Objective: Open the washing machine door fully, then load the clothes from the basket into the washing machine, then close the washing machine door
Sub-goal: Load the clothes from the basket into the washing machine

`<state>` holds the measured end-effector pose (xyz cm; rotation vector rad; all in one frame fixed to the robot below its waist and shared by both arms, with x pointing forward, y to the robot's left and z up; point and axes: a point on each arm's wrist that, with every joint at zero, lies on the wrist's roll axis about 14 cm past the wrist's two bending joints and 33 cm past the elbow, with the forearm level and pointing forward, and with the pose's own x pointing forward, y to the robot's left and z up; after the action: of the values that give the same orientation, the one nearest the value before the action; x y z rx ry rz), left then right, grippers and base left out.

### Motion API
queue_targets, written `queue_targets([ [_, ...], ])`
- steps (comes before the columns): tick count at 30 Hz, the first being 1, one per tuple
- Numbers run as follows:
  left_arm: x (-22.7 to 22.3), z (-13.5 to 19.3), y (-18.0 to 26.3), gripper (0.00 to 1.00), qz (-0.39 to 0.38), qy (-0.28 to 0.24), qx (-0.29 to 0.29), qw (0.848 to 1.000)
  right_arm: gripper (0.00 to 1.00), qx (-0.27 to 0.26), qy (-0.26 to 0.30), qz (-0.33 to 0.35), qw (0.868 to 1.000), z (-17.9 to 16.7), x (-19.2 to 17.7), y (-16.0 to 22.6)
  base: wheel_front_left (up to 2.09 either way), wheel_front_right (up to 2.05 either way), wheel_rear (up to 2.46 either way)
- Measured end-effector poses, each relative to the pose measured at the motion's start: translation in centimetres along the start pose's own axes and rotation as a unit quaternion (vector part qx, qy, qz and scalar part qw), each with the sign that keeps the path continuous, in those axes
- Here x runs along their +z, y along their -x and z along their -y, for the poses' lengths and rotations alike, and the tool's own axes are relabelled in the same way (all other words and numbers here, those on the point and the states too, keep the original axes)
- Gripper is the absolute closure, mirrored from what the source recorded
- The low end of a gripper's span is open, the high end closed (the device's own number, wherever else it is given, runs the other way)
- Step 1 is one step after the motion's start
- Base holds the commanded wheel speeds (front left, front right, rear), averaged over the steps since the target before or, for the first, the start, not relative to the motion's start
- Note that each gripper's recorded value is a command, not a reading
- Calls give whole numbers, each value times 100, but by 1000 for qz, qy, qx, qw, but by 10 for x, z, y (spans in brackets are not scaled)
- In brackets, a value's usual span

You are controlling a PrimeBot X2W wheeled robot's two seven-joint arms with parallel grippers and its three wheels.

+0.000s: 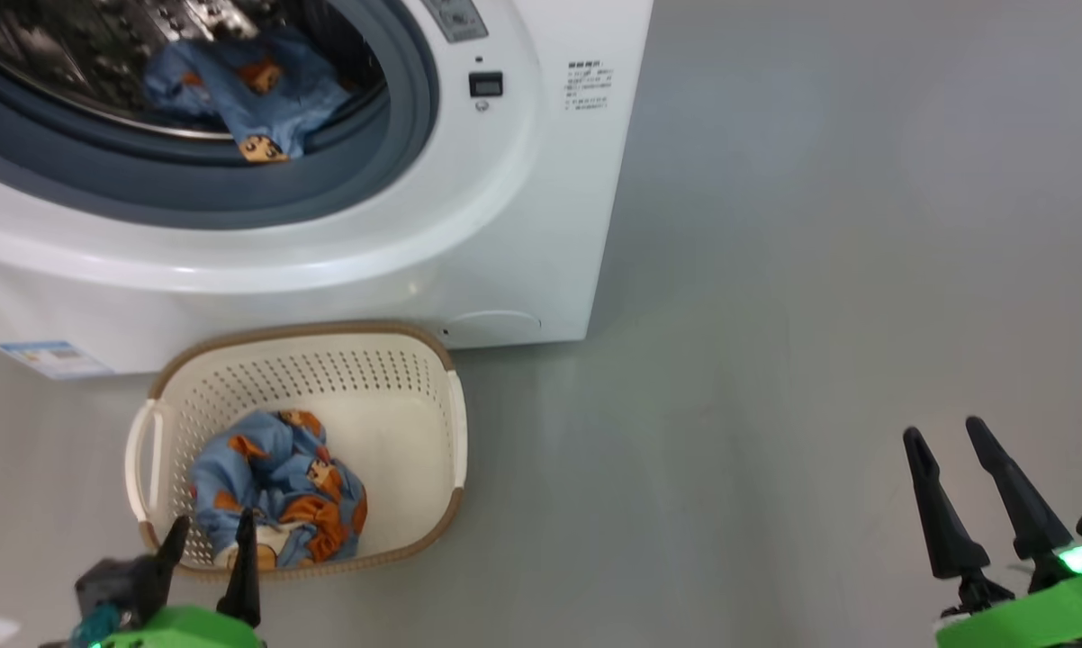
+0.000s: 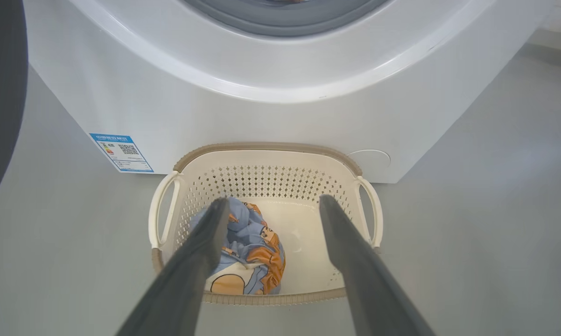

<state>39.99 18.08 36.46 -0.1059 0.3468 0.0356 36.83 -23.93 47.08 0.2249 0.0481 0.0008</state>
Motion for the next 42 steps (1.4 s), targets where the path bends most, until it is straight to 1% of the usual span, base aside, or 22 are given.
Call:
queue_targets([
  [8,-37,5,-37,0,-77,-18,-6,997,0,10,-2,-11,1000,-5,-11,-23,0,0,0],
  [14,-57,4,-64,0,-126,-54,-18,990,0,10,-1,-21,1000,-3,-21,-37,0,0,0],
  [21,-79,6,-90,0,-186,-81,-30,979,0,15,1,-33,999,-3,-34,-54,0,0,0],
  [25,-92,1,-101,0,-217,-104,-33,970,0,18,1,-43,999,-3,-44,-63,0,0,0],
  [31,-112,4,-112,0,-255,-118,-42,959,0,19,3,-57,998,0,-58,-73,0,0,0],
  [35,-121,0,-122,0,-277,-123,-40,952,0,24,3,-58,998,-1,-64,-84,0,0,0],
  [42,-148,-5,-123,0,-325,-143,-42,934,0,23,4,-74,997,2,-81,-91,0,0,0],
])
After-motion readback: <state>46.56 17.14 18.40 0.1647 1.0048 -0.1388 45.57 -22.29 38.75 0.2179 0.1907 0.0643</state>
